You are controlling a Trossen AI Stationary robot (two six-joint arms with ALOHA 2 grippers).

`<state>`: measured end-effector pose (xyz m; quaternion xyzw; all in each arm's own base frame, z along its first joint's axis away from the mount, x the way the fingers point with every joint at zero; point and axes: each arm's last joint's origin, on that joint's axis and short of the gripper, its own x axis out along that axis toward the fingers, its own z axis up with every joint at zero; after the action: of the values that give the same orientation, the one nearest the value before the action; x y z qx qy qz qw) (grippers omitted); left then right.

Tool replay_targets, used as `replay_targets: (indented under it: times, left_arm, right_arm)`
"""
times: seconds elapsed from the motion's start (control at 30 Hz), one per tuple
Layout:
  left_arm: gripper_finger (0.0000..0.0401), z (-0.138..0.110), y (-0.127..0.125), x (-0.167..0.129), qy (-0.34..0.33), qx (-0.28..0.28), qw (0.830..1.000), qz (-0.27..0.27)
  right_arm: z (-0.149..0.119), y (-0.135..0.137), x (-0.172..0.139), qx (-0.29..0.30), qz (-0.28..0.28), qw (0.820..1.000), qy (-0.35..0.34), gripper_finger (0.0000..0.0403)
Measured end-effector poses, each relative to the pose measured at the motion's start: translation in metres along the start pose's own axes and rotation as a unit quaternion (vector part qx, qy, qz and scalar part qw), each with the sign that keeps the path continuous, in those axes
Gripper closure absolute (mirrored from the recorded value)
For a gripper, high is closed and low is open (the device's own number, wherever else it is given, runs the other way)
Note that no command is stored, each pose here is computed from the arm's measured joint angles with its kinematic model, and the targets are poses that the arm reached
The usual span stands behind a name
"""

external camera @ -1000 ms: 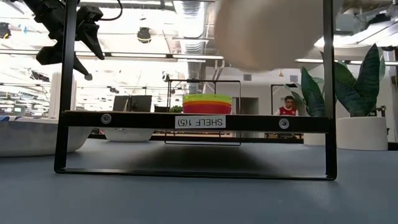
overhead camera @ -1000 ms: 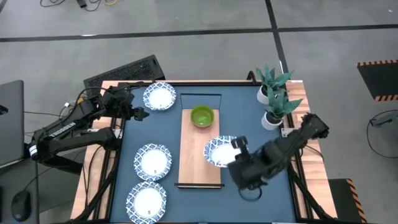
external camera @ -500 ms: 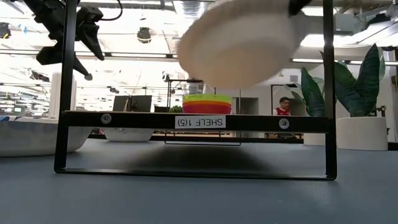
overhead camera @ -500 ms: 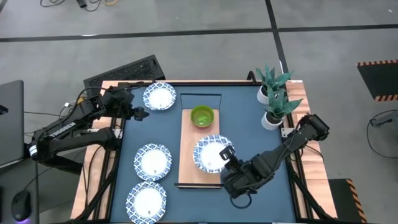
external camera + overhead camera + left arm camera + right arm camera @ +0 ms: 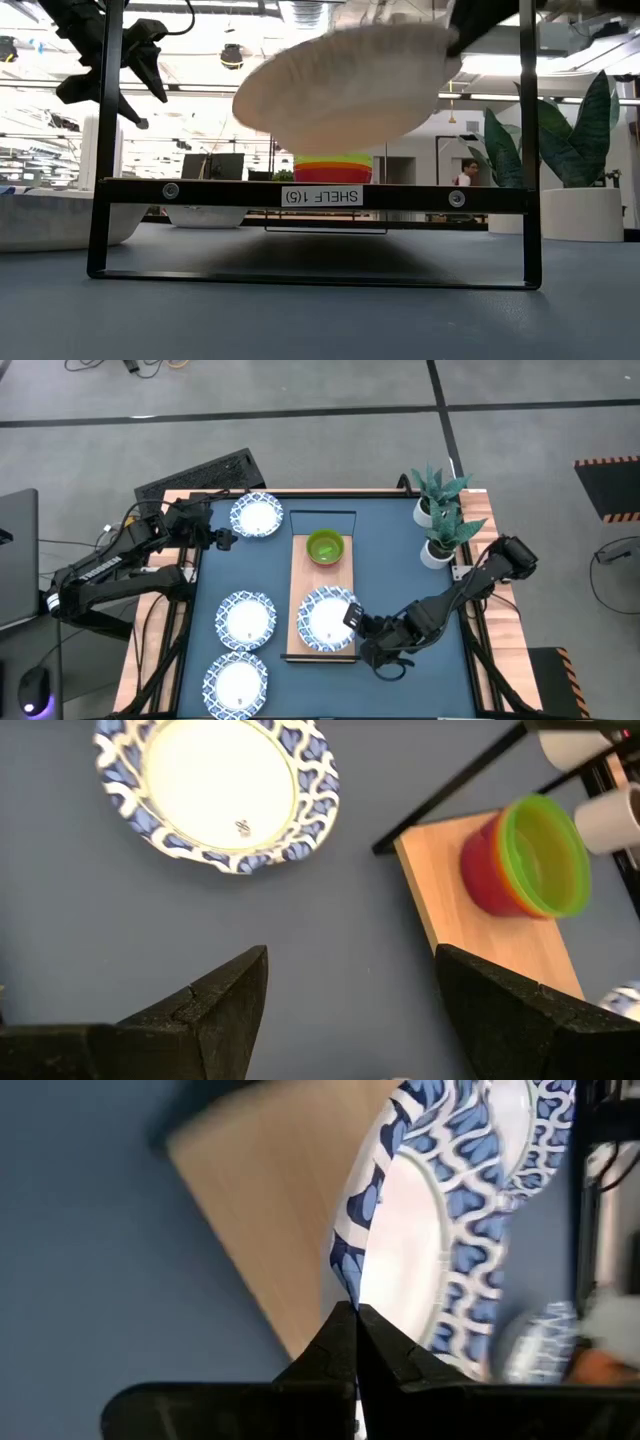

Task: Place and stack bowls onto a shelf
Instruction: Put the white patterned plate on the shelf

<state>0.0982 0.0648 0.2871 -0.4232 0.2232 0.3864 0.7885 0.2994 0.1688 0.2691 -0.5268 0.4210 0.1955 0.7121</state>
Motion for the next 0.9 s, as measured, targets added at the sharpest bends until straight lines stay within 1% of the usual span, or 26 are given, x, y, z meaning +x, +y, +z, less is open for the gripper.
replay_targets:
  times: [0.07,0.2,0.33,0.47,0.57,0.67,0.73,0.9]
  left_arm:
    - [0.0129,0.0,0.001,0.0,-0.008,-0.004,1.0,0.008]
    - [0.0129,0.001,0.001,0.0,-0.019,-0.018,0.999,0.019]
    - [0.0129,0.001,0.002,0.0,-0.026,-0.027,0.999,0.026]
    - [0.0129,0.002,0.002,0.0,-0.029,-0.032,0.999,0.028]
    - [0.0129,0.002,0.002,0.0,-0.034,-0.036,0.998,0.033]
    - [0.0129,0.002,0.002,0.0,-0.035,-0.037,0.998,0.034]
    - [0.0129,0.002,0.002,0.0,-0.035,-0.037,0.998,0.034]
    - [0.0129,0.002,0.002,0.0,-0.035,-0.037,0.998,0.034]
  right_arm:
    - [-0.007,0.006,0.003,-0.027,-0.003,1.0,-0.003,0.0385]
    - [-0.02,0.012,0.012,-0.06,-0.018,0.998,-0.015,0.0384]
    - [-0.03,0.016,0.023,-0.087,-0.045,0.995,-0.031,0.0385]
    - [-0.037,0.019,0.031,-0.09,-0.042,0.994,-0.037,0.0385]
    - [-0.039,0.019,0.036,-0.086,-0.052,0.994,-0.045,0.0385]
    - [-0.039,0.019,0.038,-0.081,-0.045,0.994,-0.066,0.0385]
    - [-0.04,0.019,0.041,-0.075,-0.05,0.993,-0.076,0.0385]
    - [-0.049,0.021,0.05,-0.068,-0.036,0.994,-0.08,0.0385]
